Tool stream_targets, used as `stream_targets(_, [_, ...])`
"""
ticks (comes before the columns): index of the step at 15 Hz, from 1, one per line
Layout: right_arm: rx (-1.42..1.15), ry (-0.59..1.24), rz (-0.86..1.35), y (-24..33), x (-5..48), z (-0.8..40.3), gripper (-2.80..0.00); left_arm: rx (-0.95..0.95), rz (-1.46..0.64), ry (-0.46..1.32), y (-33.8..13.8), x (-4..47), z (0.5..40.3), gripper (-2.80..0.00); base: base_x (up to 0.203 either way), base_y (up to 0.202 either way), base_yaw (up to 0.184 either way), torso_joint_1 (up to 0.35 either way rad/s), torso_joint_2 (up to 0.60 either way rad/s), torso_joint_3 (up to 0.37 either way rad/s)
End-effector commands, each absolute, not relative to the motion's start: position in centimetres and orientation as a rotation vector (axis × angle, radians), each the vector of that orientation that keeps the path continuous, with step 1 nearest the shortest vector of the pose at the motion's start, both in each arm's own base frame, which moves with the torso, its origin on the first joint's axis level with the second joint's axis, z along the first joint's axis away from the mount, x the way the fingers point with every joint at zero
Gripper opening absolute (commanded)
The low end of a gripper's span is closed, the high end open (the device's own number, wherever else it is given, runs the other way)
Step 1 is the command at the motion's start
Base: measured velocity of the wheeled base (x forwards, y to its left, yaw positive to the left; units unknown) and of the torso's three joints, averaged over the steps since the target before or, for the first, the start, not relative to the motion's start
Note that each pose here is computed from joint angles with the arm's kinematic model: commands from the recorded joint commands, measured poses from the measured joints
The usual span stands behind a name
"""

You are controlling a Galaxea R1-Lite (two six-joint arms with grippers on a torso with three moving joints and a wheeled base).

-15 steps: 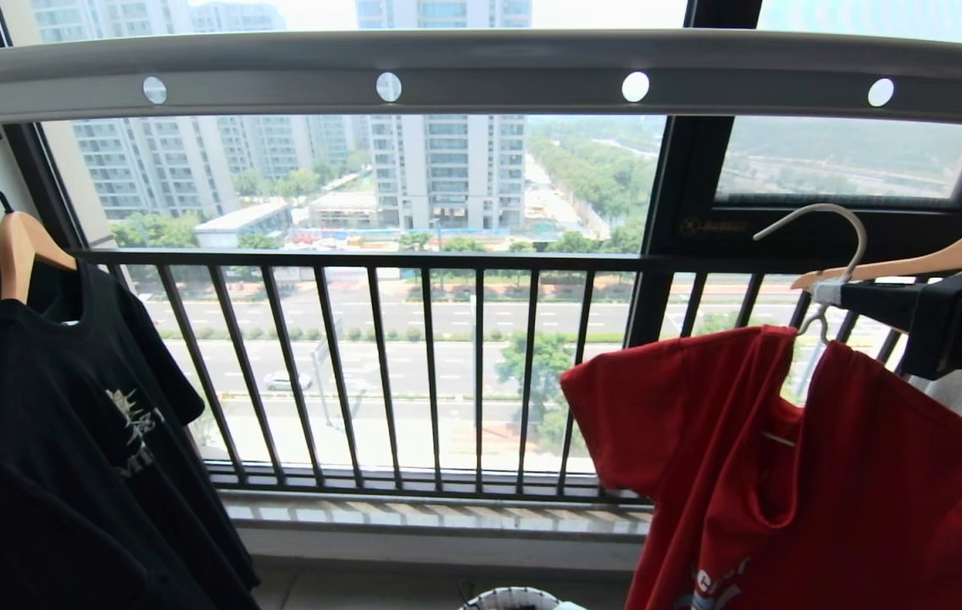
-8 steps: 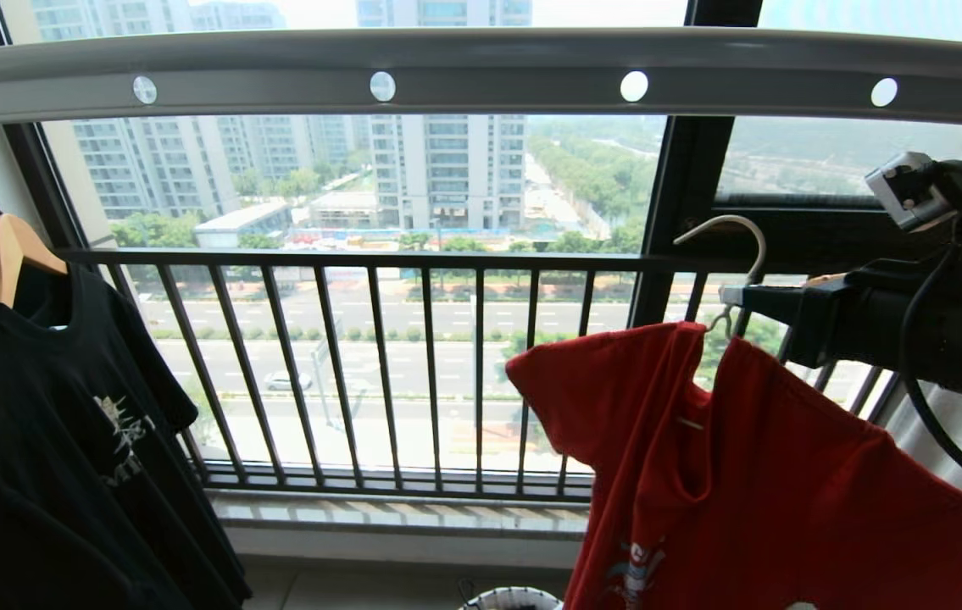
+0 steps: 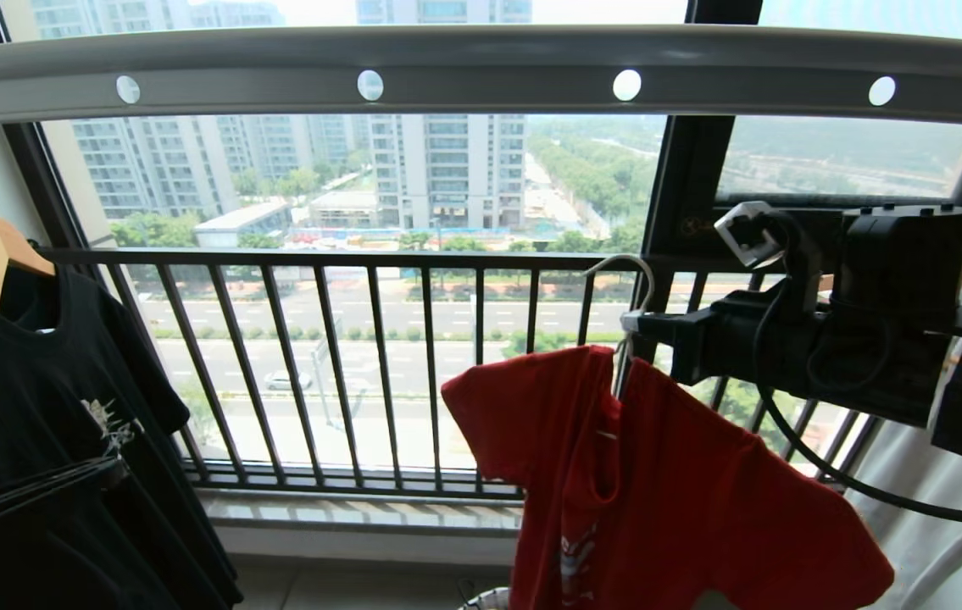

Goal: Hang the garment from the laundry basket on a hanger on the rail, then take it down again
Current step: Take the clothes off the clothes rack

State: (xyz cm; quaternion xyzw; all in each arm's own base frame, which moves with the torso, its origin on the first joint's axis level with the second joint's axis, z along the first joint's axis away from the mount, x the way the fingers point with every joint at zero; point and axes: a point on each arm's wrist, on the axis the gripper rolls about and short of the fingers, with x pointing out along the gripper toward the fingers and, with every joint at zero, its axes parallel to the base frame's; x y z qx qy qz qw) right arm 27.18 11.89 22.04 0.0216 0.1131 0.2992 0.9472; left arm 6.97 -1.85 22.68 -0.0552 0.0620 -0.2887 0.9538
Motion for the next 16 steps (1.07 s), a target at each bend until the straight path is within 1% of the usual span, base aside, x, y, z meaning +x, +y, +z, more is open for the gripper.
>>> stream_targets(1, [0.036, 0.311, 0.618, 13.0, 29.0, 19.3, -2.80, -0.127, -0.757, 0.293, -4.7, 13.8, 22.6, -2.80, 0.000, 0.000, 0.000, 0.000, 0.00, 0.000])
stream_targets(4, [0.045, 0.300, 0.620, 13.6, 29.9, 18.4, -2.80, -0.115, -0.926, 0.363, -9.0, 18.2, 22.0, -2.80, 0.000, 0.000, 0.000, 0.000, 0.00, 0.000])
stream_targets(8, [0.085, 0.310, 0.628, 14.2, 30.2, 18.4, -2.80, -0.095, -1.041, 0.490, -14.2, 22.2, 18.6, -2.80, 0.000, 0.000, 0.000, 0.000, 0.00, 0.000])
stream_targets(12, [0.147, 0.317, 0.624, 14.6, 30.7, 18.7, -2.80, -0.089, -1.095, 0.494, -17.4, 24.7, 14.8, -2.80, 0.000, 0.000, 0.000, 0.000, 0.00, 0.000])
stream_targets(13, [0.155, 0.313, 0.634, 15.0, 30.6, 18.9, -2.80, -0.098, -1.106, 0.444, -18.0, 25.1, 14.7, -2.80, 0.000, 0.000, 0.000, 0.000, 0.00, 0.000])
stream_targets(15, [0.156, 0.312, 0.638, 15.4, 30.6, 18.9, -2.80, -0.119, -1.101, 0.439, -18.2, 25.2, 14.6, -2.80, 0.000, 0.000, 0.000, 0.000, 0.00, 0.000])
stream_targets(16, [0.163, 0.311, 0.644, 15.8, 30.3, 19.0, -2.80, -0.119, -1.100, 0.439, -18.2, 25.3, 14.5, 0.00, 0.000, 0.000, 0.000, 0.000, 0.00, 0.000])
